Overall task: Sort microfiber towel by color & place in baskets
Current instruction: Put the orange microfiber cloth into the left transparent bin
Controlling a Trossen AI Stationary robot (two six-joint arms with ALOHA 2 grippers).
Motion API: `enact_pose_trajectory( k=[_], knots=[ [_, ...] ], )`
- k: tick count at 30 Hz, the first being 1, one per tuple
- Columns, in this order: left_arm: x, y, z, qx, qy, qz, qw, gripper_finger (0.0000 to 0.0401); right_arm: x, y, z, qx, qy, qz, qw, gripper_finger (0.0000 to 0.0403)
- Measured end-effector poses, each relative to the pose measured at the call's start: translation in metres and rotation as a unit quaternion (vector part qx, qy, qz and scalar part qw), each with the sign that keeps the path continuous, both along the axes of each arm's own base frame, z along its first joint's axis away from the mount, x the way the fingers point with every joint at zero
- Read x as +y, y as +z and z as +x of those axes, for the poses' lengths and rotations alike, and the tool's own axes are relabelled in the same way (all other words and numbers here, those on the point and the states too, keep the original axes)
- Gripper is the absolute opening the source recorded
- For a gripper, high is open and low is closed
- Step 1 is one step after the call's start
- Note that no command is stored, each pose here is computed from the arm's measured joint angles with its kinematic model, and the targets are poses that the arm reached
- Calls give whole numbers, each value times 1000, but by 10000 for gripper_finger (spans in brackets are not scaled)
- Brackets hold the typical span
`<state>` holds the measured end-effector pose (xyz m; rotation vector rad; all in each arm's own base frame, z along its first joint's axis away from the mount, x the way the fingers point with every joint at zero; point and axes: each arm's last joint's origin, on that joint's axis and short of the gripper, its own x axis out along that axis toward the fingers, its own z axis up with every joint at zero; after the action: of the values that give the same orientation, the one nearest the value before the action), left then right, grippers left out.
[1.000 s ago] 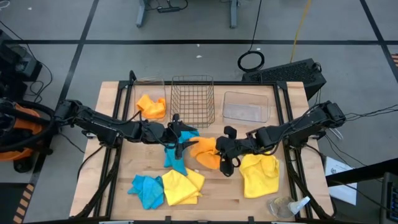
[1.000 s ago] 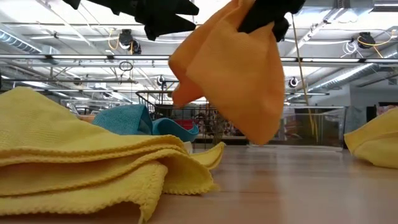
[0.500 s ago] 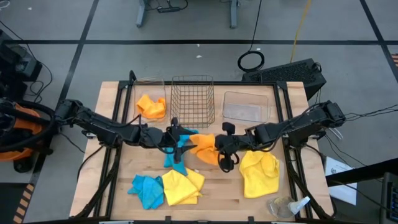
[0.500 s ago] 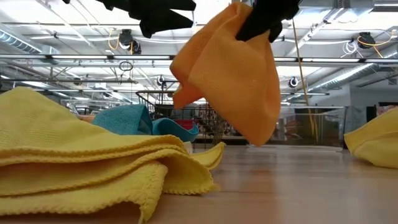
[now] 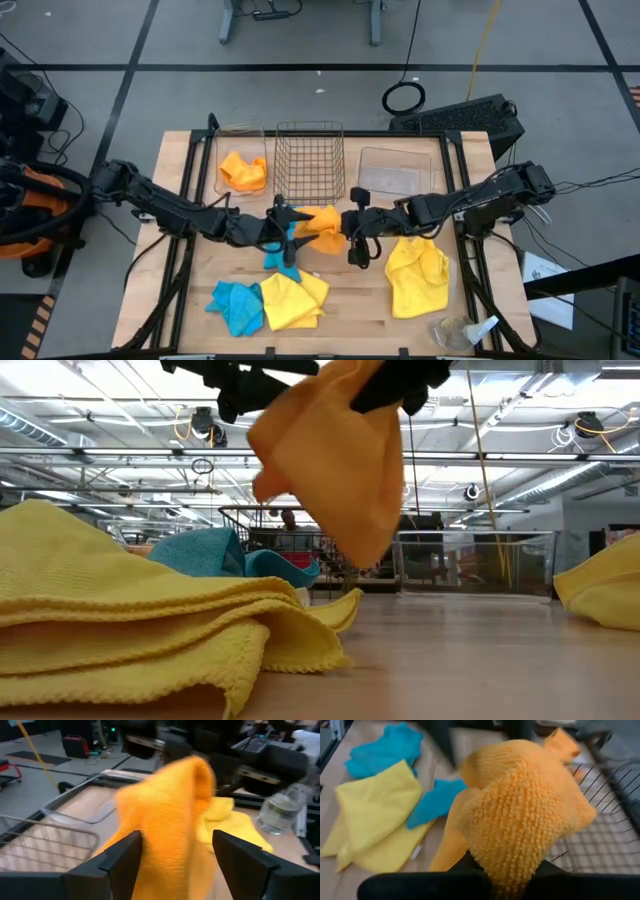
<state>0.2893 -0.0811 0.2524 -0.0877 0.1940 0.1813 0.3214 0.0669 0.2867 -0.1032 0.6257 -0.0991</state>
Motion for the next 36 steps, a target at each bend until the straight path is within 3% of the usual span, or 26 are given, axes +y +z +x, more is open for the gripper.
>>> enact_pose_trajectory(
  k=[7, 10, 14, 24, 30, 33, 36],
  knots=[
    [-13, 3, 3, -40, 42, 69, 996, 273, -13, 3, 4, -16, -19, -3, 1000, 20],
    [-16, 13, 0, -42, 87, 109, 989, 288, -17, 3, 6, -20, -26, -2, 999, 20],
    [-22, 26, 0, -51, 99, 128, 985, 308, -21, 6, 8, -35, -30, -1, 999, 20],
    [-14, 15, 6, 22, 102, 165, 981, 333, -25, 13, 12, -73, -26, -10, 997, 20],
    [-9, -2, 12, 69, 110, 188, 974, 270, -30, 15, 14, -86, -33, -9, 996, 20],
    [-5, -5, 15, 74, 116, 189, 972, 210, -31, 15, 14, -88, -34, -8, 996, 20],
    [-4, -8, 15, 87, 116, 195, 970, 122, -31, 14, 14, -84, -35, -8, 996, 25]
  ],
)
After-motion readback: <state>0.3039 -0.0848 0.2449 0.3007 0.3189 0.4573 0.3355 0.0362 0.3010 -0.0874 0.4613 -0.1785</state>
